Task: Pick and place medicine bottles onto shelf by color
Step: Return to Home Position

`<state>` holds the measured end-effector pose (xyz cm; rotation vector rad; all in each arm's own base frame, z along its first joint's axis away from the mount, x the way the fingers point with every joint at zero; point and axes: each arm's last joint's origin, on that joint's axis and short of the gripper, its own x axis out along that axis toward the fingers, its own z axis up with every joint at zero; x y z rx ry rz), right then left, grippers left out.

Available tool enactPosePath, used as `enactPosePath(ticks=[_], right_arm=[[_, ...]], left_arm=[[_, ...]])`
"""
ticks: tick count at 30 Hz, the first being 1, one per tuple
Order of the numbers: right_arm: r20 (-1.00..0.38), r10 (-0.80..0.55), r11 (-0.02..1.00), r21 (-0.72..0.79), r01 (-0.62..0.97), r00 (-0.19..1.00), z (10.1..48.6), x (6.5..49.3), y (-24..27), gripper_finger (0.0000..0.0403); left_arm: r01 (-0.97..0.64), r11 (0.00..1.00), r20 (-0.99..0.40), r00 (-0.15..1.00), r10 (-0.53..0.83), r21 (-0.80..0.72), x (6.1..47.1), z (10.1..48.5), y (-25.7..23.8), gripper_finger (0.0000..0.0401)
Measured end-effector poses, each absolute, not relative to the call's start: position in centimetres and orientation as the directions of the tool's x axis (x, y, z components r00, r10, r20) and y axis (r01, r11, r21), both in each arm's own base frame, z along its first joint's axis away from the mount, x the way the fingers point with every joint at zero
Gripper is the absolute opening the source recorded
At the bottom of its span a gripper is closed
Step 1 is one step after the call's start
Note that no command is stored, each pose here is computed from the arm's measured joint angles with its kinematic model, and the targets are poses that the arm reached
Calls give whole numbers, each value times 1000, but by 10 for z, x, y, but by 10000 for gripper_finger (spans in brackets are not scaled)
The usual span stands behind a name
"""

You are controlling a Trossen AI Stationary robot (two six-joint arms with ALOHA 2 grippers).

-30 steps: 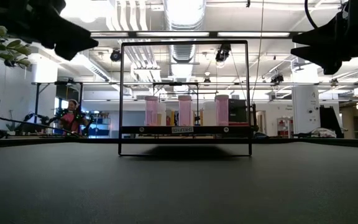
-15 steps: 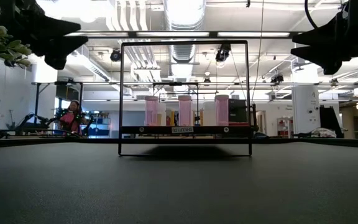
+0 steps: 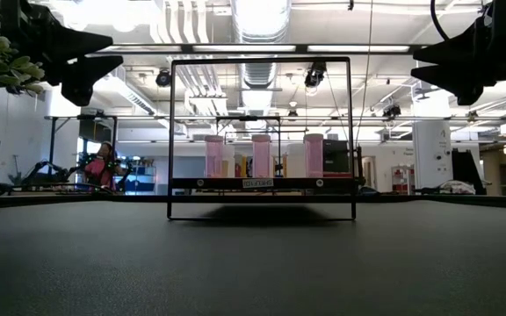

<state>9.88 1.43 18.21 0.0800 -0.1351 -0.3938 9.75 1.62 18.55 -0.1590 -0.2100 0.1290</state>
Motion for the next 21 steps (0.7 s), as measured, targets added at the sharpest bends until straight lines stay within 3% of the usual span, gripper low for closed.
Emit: enactPosePath(ticks=[21], right_arm=[[115,-388,920,104,377,915,182,99,14,228]], left_arm=[[-117,978,159,977,144,-170,100,182,17,187]])
